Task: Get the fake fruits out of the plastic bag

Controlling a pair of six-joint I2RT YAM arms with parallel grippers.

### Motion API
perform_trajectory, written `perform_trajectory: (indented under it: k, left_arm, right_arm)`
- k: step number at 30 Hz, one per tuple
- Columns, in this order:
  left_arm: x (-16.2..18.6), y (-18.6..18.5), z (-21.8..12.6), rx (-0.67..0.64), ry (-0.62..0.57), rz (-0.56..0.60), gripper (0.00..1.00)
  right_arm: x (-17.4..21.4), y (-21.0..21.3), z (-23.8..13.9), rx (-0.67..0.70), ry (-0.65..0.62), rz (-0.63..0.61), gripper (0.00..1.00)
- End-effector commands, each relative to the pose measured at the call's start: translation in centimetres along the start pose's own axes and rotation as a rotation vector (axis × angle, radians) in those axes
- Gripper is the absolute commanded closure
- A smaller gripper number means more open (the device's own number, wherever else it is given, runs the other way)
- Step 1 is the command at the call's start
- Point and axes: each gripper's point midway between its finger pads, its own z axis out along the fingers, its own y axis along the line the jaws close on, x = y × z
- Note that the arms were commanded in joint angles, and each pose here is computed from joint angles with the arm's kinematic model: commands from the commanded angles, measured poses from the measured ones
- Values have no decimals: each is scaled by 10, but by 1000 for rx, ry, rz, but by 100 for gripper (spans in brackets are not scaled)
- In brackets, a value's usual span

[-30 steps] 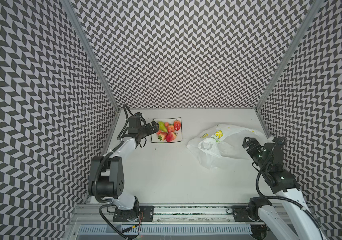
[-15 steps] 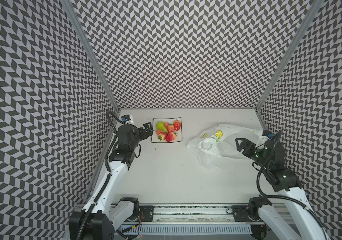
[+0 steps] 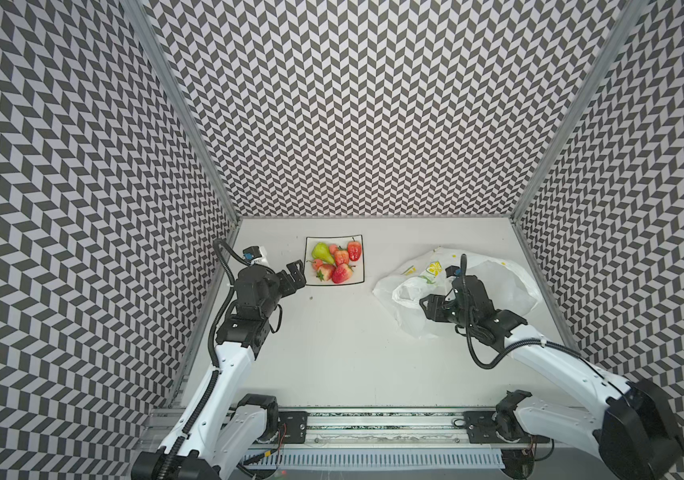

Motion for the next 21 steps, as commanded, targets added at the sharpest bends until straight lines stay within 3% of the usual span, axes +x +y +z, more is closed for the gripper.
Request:
perform_trajectory:
  k: [1,4,9,13,15,17,21]
  left_arm:
    - [-5,3,-7,-23,-21,-6,2]
    - [-7,2,-8,-26,-28,-1,2]
    - [-9,5,-8,-41,-41,4,3]
    - [-10,11,-7,-63,-69,11,4]
    - [-10,14,-6,-76,-84,18,4]
    - [-10,18,-6,-89,-107,26,4]
    - [-12,28,-4,-126,-169,51,5]
  right_arm:
    - [-68,20,5,-26,-243,-7,71]
    - [-98,18,19,0,-296,-33,85]
    - [-141,9,44,4,-331,-63,87]
    - [-153,8,63,6,-325,-91,86]
    - [-152,8,66,1,-324,-94,77]
    - [-150,8,60,-6,-331,-92,58]
    - [-155,10,12,2,-418,-121,36]
